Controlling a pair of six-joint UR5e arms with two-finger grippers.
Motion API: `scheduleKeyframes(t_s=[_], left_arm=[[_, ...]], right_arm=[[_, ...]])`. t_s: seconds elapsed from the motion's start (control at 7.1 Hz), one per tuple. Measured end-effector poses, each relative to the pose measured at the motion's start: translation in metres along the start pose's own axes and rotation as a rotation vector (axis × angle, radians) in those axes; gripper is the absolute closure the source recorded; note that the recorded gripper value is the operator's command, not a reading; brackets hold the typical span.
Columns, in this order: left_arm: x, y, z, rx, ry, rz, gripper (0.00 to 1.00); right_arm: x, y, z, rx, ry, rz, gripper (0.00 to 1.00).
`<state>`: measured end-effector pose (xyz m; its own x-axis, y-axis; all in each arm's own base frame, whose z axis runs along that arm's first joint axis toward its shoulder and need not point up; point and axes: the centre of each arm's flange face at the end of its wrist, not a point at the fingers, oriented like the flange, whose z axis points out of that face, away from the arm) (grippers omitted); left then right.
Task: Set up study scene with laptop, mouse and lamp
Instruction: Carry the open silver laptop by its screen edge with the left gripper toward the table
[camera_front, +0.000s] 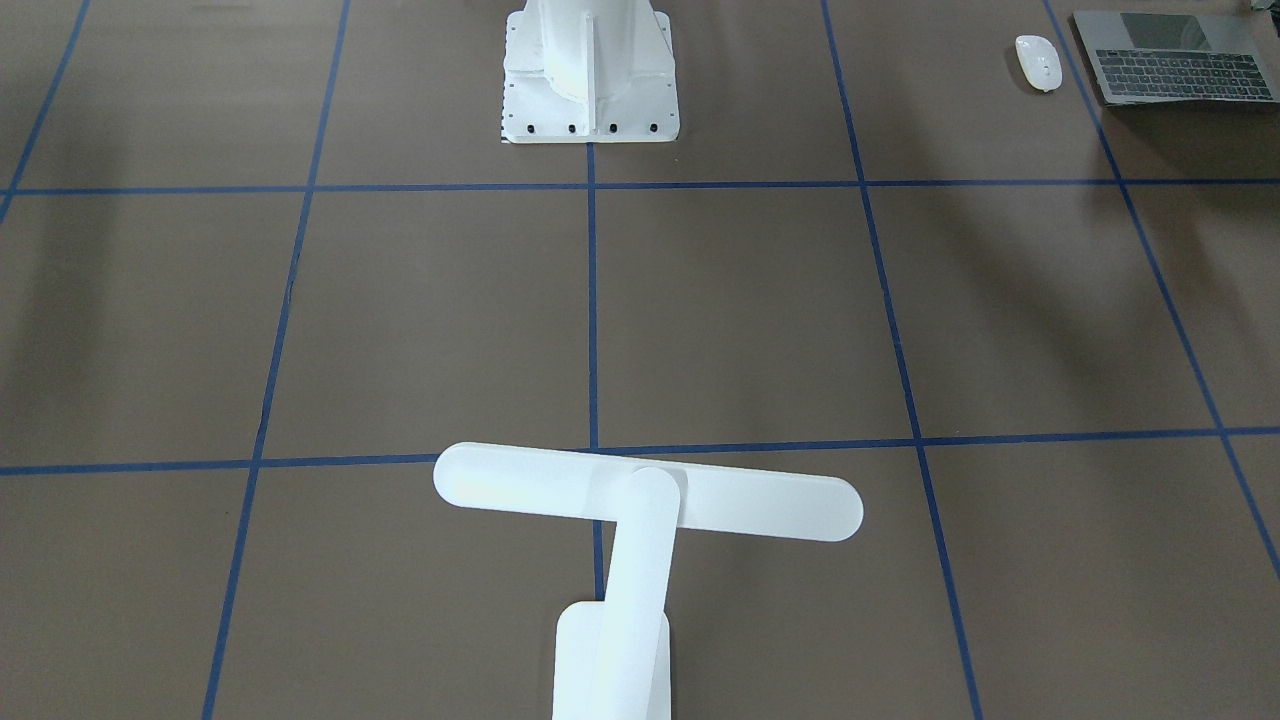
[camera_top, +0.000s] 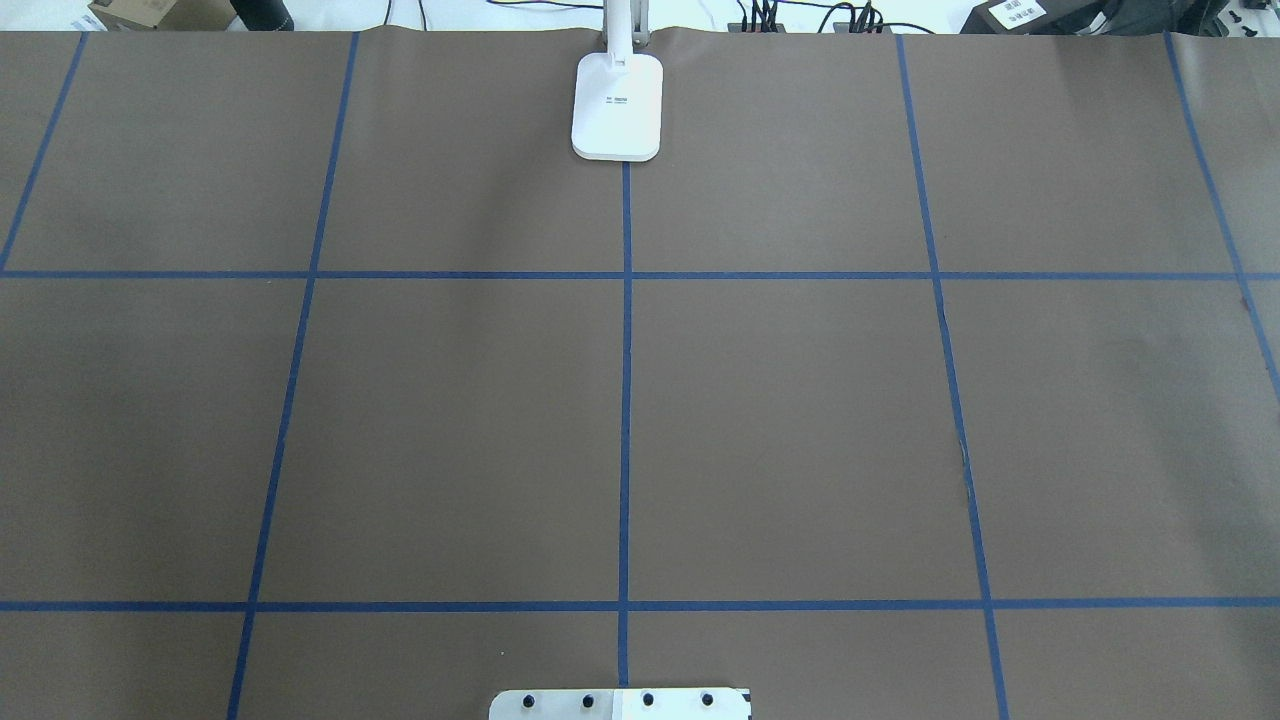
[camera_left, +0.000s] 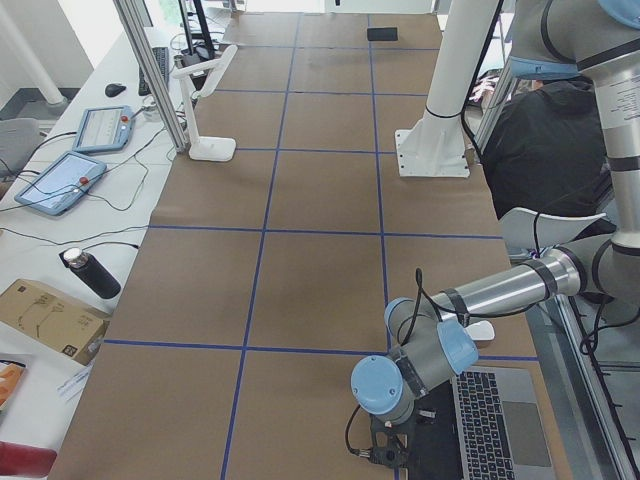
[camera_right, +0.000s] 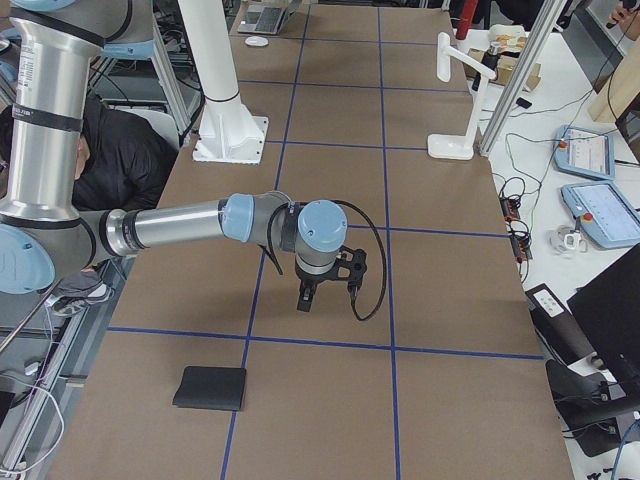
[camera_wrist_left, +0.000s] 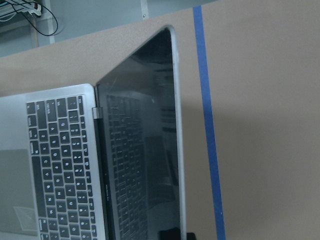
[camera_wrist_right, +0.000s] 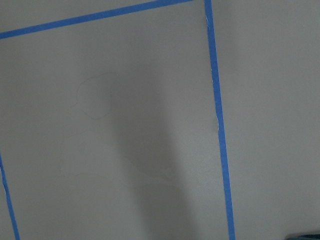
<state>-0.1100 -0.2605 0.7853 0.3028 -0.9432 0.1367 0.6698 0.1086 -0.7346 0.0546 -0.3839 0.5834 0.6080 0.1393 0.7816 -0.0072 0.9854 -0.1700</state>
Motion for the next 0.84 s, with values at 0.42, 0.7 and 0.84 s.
scheduleKeyframes(t_s=[0.42, 0.7, 0.84], left_arm=[[0.014, 0.043, -0.057, 0.031, 0.022, 0.023, 1.0], [0.035, 0.061, -0.107, 0.057, 0.084, 0.035, 1.0], [0.05, 0.07, -0.143, 0.068, 0.119, 0.033, 1.0]], right_arm=[[-0.001, 0.002, 0.0, -0.001, -0.009, 0.003, 0.0], [-0.001, 0.006, 0.0, 0.0, -0.016, 0.004, 0.0], [0.0, 0.009, 0.001, -0.003, -0.018, 0.008, 0.0]])
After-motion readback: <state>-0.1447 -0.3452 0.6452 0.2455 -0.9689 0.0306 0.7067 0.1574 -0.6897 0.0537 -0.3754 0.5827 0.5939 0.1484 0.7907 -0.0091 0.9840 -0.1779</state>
